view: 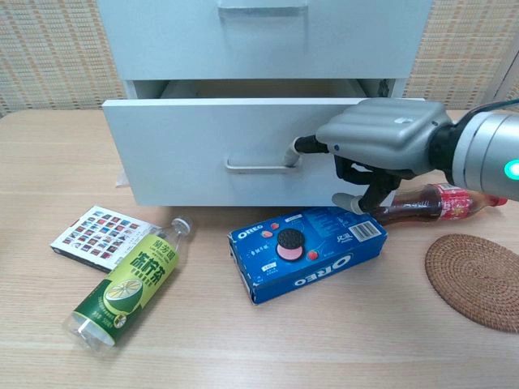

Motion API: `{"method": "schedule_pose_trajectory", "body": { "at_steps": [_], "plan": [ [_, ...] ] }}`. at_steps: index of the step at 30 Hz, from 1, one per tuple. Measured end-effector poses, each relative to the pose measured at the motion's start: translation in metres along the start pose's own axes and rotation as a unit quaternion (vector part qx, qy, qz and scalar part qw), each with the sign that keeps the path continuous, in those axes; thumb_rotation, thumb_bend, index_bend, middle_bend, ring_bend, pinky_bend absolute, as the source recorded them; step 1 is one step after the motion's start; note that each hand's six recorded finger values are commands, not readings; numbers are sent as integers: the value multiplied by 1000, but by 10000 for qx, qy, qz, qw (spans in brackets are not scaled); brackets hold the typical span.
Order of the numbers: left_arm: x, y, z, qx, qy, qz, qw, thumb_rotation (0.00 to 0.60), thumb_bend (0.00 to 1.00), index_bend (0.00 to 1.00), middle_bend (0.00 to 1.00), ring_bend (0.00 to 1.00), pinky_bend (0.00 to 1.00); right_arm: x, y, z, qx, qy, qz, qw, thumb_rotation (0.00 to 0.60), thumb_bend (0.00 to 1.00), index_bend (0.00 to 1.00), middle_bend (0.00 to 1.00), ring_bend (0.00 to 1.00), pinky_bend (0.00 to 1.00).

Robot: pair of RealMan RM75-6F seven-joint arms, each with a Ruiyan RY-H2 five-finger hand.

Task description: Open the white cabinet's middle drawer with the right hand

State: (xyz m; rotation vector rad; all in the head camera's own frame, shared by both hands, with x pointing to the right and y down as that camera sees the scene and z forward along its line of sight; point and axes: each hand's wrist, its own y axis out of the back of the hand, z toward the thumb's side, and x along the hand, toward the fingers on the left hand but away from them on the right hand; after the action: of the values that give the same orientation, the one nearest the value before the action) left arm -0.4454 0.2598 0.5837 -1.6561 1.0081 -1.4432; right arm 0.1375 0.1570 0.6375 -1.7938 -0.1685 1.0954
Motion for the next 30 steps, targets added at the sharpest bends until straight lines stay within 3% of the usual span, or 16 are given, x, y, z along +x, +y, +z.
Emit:
{"method": "schedule_pose_trajectory", "body": {
  "at_steps": [30],
  "plan": [
    [-2, -2, -2, 48, 53, -60, 10000, 600, 474, 200, 47, 59, 109, 37, -4, 24, 1, 408, 186, 9990, 600, 391, 164, 899, 929, 884]
  ]
}}
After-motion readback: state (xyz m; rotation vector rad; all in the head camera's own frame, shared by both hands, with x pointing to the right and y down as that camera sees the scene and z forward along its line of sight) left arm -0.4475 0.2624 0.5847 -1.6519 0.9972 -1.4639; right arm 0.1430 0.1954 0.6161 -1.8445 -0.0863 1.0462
